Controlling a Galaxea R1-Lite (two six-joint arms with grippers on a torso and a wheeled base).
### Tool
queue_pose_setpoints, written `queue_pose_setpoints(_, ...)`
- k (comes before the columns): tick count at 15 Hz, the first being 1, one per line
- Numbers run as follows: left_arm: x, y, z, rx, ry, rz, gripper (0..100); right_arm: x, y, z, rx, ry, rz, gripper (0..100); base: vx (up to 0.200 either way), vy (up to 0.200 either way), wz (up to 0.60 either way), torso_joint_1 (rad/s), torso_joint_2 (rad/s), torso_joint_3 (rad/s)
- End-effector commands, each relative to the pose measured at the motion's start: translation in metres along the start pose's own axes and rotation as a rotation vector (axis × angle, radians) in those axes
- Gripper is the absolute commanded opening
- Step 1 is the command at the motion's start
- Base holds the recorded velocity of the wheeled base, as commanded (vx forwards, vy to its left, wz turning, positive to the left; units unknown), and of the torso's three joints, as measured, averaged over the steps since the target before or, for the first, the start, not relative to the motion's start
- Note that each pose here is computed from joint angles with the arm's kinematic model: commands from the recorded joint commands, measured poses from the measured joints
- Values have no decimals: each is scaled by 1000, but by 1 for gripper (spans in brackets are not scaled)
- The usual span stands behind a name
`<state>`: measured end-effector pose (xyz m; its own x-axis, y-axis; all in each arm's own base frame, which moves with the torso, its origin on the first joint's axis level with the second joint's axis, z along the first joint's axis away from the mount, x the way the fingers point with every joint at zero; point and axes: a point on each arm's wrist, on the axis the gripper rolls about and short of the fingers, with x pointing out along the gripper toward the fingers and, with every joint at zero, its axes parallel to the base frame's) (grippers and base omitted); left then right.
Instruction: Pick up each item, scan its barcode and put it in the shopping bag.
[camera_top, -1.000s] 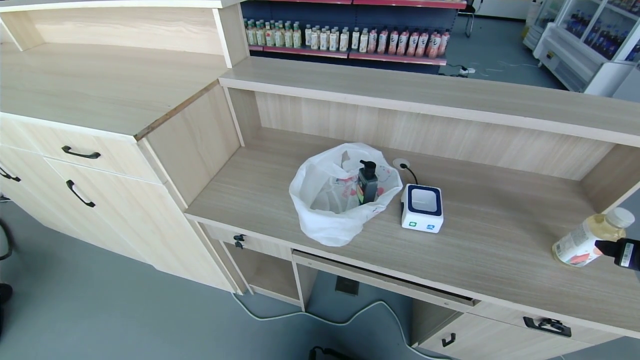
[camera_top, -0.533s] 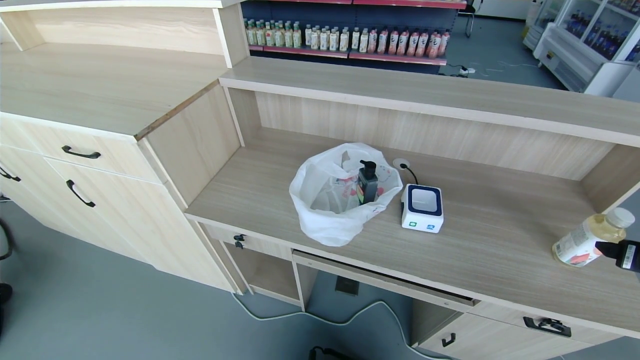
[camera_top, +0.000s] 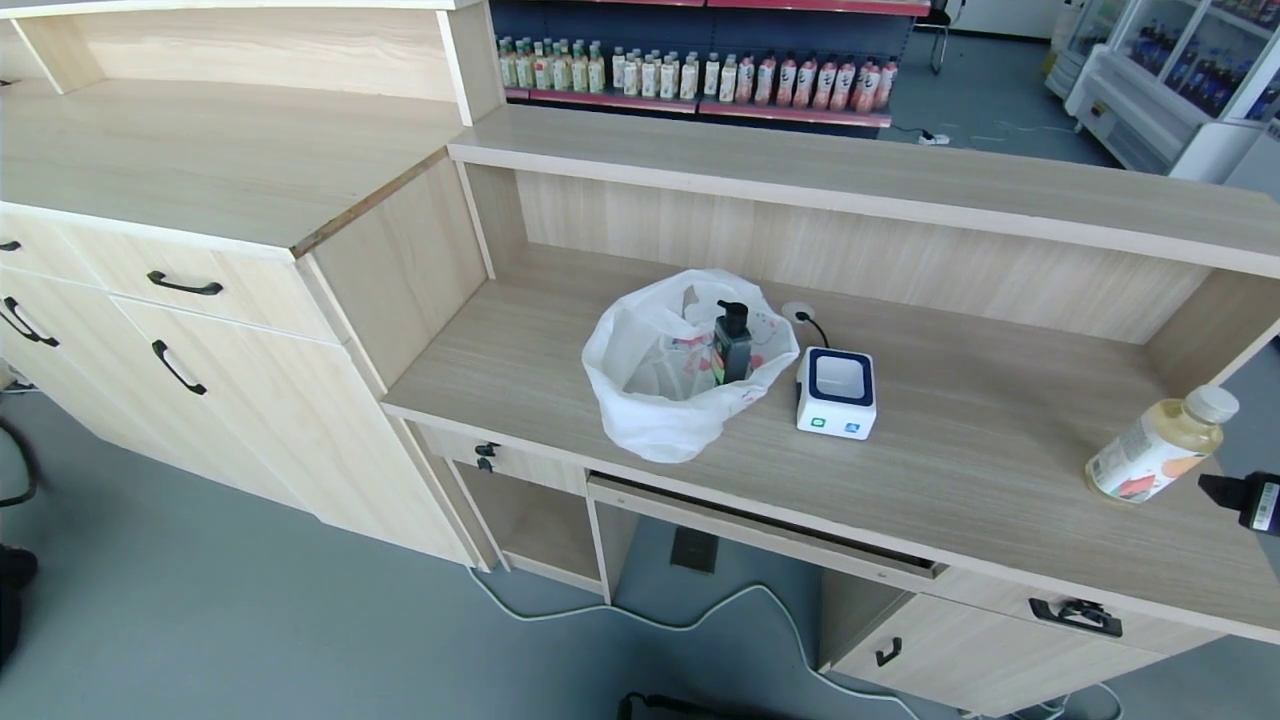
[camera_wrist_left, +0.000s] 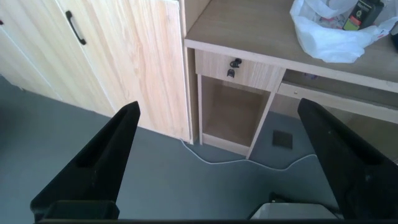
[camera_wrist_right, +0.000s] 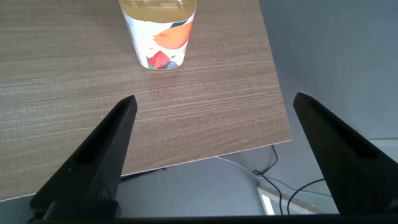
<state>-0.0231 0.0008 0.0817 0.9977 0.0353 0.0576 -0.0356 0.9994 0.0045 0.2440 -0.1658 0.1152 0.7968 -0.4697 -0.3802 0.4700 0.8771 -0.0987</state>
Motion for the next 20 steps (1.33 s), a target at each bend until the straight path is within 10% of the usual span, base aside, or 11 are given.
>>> queue_pose_setpoints(1,0,0,0,0,-1,0,100,3,0,0,0,-14,12,100,0,0,0,0,0,0)
queue_pose_setpoints(20,0,0,0,0,-1,0,100,65,12,-27,4,-134,46,100,0,0,0,0,0,0)
